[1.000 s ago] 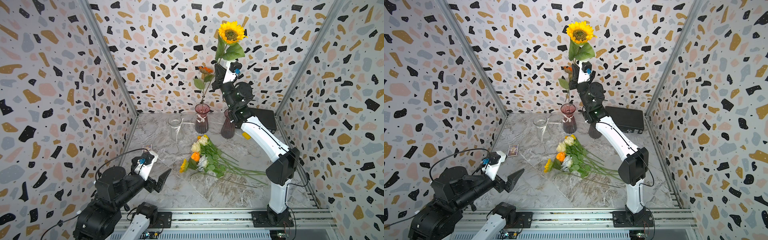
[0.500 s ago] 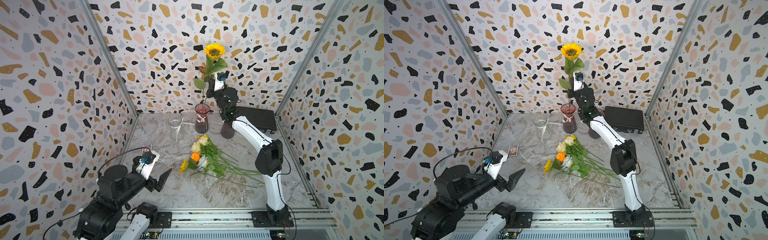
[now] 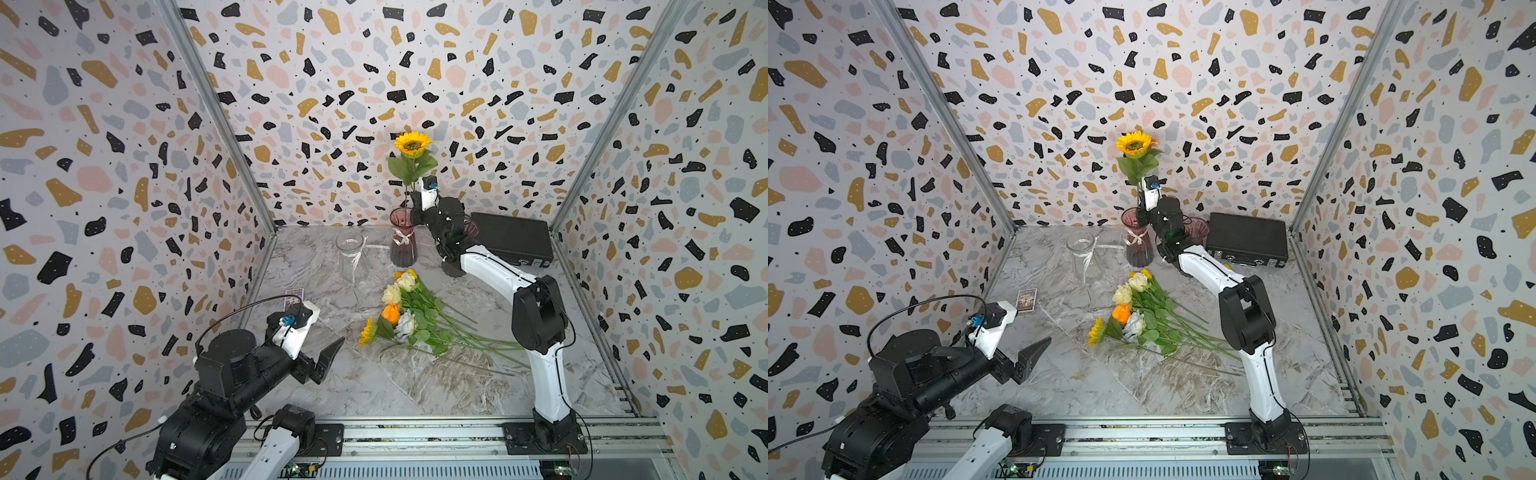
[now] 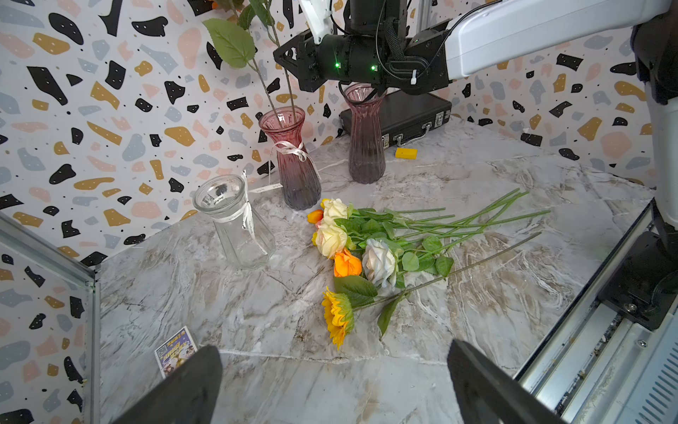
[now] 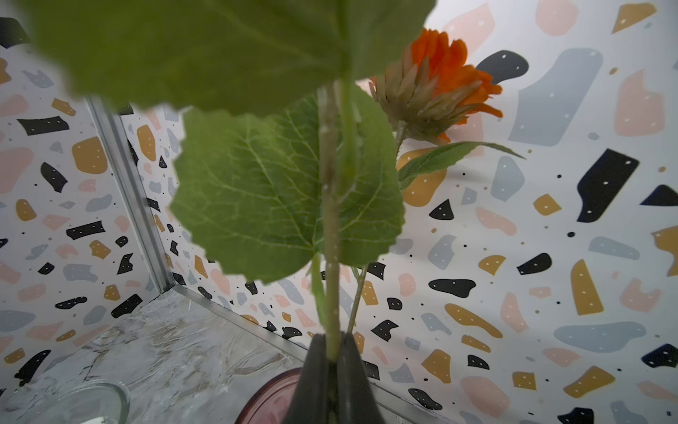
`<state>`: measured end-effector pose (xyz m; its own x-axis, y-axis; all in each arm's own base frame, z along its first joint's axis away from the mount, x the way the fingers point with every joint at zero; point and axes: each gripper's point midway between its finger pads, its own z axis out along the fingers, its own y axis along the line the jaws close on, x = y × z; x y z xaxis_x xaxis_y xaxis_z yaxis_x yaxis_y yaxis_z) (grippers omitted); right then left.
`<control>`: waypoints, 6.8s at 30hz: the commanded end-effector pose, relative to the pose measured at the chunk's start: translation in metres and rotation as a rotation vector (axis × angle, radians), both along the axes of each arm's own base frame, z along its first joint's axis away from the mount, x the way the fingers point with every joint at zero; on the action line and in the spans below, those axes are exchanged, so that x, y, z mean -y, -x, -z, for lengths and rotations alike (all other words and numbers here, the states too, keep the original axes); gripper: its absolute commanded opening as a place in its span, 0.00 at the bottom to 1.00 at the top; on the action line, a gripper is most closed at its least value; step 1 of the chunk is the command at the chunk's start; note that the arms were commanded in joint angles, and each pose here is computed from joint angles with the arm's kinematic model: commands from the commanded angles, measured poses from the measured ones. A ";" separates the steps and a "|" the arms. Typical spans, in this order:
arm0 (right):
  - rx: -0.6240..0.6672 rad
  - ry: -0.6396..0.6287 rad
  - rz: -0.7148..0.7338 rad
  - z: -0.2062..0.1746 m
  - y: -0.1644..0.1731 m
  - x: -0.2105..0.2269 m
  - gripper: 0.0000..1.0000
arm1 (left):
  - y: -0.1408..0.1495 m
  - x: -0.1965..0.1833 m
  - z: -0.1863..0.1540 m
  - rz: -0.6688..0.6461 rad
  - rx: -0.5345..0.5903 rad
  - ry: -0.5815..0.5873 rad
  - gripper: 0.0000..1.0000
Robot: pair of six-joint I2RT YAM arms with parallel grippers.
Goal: Arrange the flowers in different vases according to their variety
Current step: Insert the flower into the vase, then pick up the flower at the center of the board, then insert the flower into the vase.
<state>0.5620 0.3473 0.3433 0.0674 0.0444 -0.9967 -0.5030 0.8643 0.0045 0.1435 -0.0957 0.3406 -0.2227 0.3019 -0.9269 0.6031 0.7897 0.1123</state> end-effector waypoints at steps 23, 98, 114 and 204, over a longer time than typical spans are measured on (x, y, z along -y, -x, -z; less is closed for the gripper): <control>0.027 0.007 -0.060 -0.044 0.035 0.010 0.49 | -0.005 0.006 -0.004 0.023 0.024 0.014 1.00; -0.873 1.158 -0.651 0.295 0.354 0.007 0.42 | 0.008 0.010 0.016 0.060 -0.016 0.042 1.00; -0.862 1.204 -0.631 0.315 0.337 0.001 0.39 | 0.011 0.006 0.013 0.050 0.004 0.029 0.99; 0.357 -0.192 -0.136 -0.249 0.091 0.015 0.00 | 0.001 0.019 0.007 0.098 0.026 0.062 1.00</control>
<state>0.4792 0.3474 0.5540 0.2690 0.1873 -0.9447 -0.6280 0.7778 -0.0247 0.1371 -0.1091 0.3275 -0.2053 0.2664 -0.9418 0.6619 0.7466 0.0669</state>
